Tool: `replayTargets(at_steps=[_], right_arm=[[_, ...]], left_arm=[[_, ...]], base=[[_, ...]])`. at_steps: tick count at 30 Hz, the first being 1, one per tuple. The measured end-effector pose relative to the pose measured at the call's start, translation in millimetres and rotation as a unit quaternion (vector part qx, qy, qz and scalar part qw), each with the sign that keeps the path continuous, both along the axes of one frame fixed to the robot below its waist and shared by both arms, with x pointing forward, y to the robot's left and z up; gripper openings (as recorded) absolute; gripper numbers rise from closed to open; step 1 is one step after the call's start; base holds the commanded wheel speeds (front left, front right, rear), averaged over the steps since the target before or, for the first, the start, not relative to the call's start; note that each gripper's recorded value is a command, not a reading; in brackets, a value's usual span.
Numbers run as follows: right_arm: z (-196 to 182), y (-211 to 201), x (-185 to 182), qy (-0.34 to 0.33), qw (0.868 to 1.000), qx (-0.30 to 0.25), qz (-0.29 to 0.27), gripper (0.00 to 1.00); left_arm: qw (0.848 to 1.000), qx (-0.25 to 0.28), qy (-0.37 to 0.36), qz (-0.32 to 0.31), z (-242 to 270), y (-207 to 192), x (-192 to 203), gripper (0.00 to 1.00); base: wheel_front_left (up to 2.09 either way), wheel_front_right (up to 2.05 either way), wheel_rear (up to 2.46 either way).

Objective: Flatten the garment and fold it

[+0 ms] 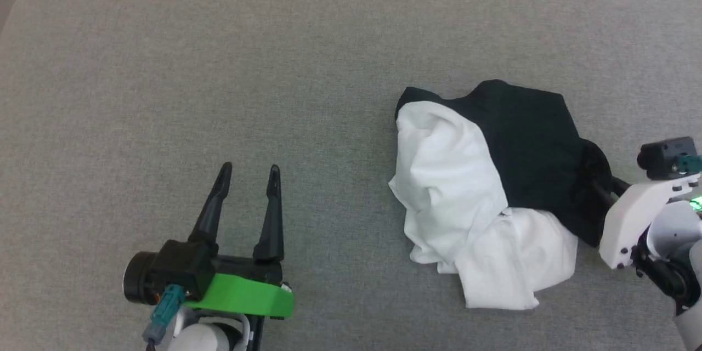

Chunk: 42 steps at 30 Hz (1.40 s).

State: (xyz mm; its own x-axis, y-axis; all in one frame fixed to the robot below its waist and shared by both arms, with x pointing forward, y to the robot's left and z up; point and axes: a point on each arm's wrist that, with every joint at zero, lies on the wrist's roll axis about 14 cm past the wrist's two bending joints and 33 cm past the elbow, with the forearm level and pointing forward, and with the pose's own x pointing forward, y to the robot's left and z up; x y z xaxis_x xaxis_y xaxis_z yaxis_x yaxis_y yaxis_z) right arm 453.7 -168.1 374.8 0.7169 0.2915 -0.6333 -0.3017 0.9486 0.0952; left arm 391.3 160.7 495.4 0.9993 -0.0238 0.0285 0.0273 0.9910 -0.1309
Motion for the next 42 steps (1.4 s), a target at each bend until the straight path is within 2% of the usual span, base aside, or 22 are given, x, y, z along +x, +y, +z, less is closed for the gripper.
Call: replayTargets(at_steps=[1, 5, 9, 11, 14, 18, 22, 24, 29, 33, 37, 42], right_arm=[[-1.1, -0.2, 2.0, 0.001, 1.0, -0.001, 0.0, 0.0], [2.0, -4.4, 6.6, -0.006, 1.0, 0.004, -0.011, 0.0], [26.3, -25.9, 18.4, -0.047, 0.998, 0.008, -0.043, 0.0], [52.2, -40.9, 29.8, -0.084, 0.995, 0.004, -0.058, 0.0], [112.3, -54.4, 48.6, -0.163, 0.984, 0.008, -0.07, 0.0], [182.1, -39.1, 55.8, -0.236, 0.97, 0.025, -0.047, 0.0], [245.3, 15.2, 51.3, -0.293, 0.955, 0.05, 0.02, 0.0], [271.0, 57.9, 43.4, -0.311, 0.945, 0.069, 0.07, 0.0], [296.7, 162.7, 15.8, -0.302, 0.925, 0.13, 0.189, 0.0], [288.6, 243.6, -15.8, -0.263, 0.908, 0.166, 0.281, 0.0], [256.8, 306.3, -51.6, -0.21, 0.893, 0.181, 0.355, 0.0], [191.3, 342.8, -78.1, -0.124, 0.893, 0.163, 0.402, 0.0]], left_arm=[[1.0, -0.001, 0.001, 0.001, -1.0, 0.1, 0.0, 1.0], [1.0, 0.0, 0.001, 0.005, -0.8, 2.3, 0.5, 1.0], [1.0, 0.0, -0.009, 0.007, 5.6, 4.0, -0.2, 1.0], [1.0, 0.0, -0.015, 0.008, 9.6, 4.8, -1.6, 1.0], [1.0, 0.0, -0.026, 0.014, 17.4, 8.3, -6.5, 1.0], [0.999, -0.002, -0.034, 0.02, 24.1, 11.7, -17.8, 1.0], [0.998, -0.007, -0.045, 0.032, 32.5, 18.3, -29.9, 1.0], [0.998, -0.007, -0.05, 0.042, 36.4, 24.1, -37.0, 1.0], [0.995, -0.003, -0.059, 0.079, 43.2, 45.7, -55.1, 1.0], [0.991, 0.004, -0.069, 0.116, 50.0, 66.6, -71.3, 1.0], [0.986, 0.01, -0.073, 0.149, 54.1, 83.7, -87.0, 1.0], [0.981, 0.009, -0.071, 0.18, 54.1, 94.3, -100.1, 1.0]], base=[[0.0, 0.0, 0.0], [0.0, 0.0, 0.0], [0.0, 0.0, 0.0], [0.0, 0.0, 0.0], [0.0, 0.0, 0.0], [0.0, 0.0, 0.0], [0.0, 0.0, 0.0], [0.0, 0.0, 0.0], [0.0, 0.0, 0.0], [0.0, 0.0, 0.0], [0.0, 0.0, 0.0], [0.0, 0.0, 0.0]])
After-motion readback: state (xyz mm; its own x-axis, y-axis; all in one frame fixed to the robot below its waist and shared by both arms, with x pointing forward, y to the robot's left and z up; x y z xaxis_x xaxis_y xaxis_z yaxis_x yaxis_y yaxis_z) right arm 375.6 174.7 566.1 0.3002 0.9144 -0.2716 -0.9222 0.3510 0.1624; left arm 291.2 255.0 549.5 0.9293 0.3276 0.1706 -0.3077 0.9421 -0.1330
